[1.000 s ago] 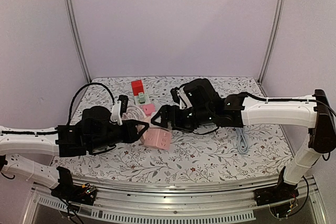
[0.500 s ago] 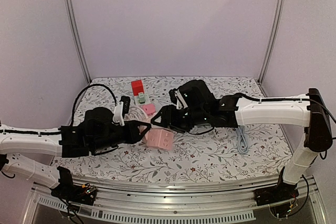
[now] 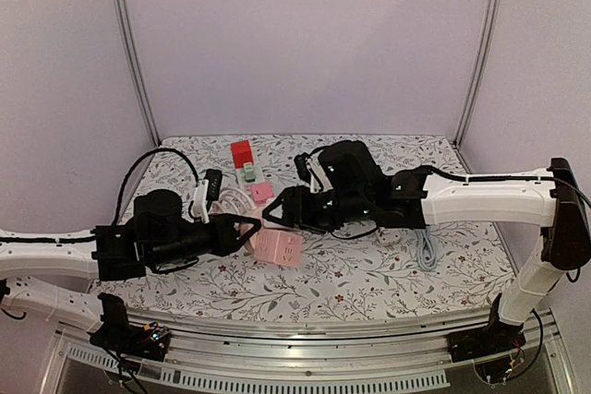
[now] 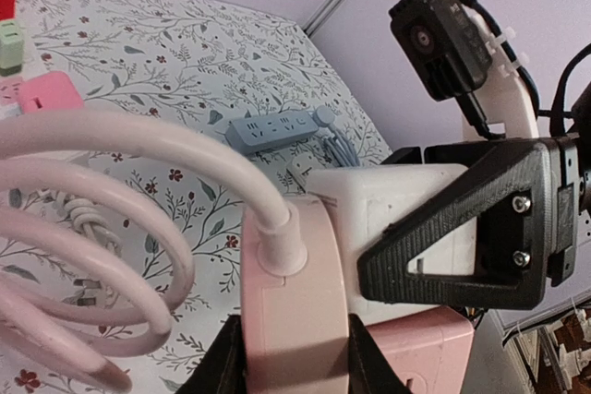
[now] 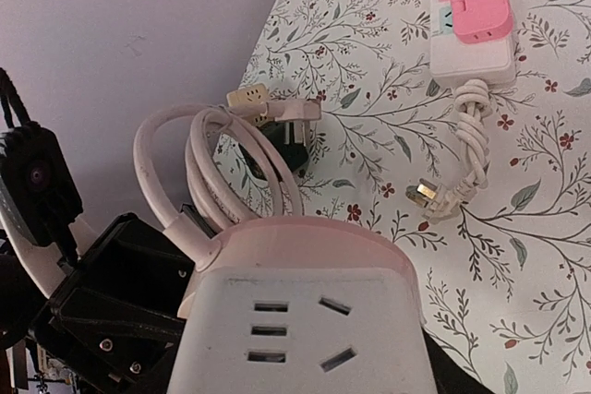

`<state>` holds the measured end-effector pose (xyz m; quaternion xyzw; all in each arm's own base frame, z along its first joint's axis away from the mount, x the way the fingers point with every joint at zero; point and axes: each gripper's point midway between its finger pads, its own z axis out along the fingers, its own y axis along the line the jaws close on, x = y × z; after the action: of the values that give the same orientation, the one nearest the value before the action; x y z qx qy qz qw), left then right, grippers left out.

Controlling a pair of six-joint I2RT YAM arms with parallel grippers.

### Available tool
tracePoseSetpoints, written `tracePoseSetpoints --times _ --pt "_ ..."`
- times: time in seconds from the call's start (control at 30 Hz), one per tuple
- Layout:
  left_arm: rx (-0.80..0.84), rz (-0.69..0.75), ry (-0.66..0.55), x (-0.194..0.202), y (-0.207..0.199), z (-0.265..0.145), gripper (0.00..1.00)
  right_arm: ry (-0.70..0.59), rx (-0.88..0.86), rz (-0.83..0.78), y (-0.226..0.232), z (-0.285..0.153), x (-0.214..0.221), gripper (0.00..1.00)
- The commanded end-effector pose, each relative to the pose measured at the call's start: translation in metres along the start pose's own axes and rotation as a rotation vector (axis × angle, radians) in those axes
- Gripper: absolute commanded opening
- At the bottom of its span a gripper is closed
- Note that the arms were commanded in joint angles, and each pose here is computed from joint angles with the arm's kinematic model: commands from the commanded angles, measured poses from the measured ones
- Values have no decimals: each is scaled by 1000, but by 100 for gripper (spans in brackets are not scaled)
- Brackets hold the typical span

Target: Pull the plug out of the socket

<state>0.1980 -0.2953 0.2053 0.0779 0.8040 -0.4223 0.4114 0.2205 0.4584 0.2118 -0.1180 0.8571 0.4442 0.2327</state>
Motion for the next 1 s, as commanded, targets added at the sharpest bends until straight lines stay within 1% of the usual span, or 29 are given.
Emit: tracePoseSetpoints --times 0.0,0.13,0.37,0.53,0.77,0.97 --pt "130 -16 -20 -16 -31 -7 3 -40 -65 -88 17 -15 -14 31" --pt "100 -1 2 -11 -26 0 2 -48 -34 -44 8 -13 -12 31" --pt "3 91 29 -8 -17 11 0 -76 8 63 -2 -10 -15 31" --pt "-32 121 29 -9 -15 16 0 -82 34 107 -9 -5 -15 30" --pt "-61 93 13 -12 -10 18 0 -86 48 104 -12 -3 -15 30" --pt "23 0 2 -16 -15 18 0 -81 45 42 -11 -6 -14 28"
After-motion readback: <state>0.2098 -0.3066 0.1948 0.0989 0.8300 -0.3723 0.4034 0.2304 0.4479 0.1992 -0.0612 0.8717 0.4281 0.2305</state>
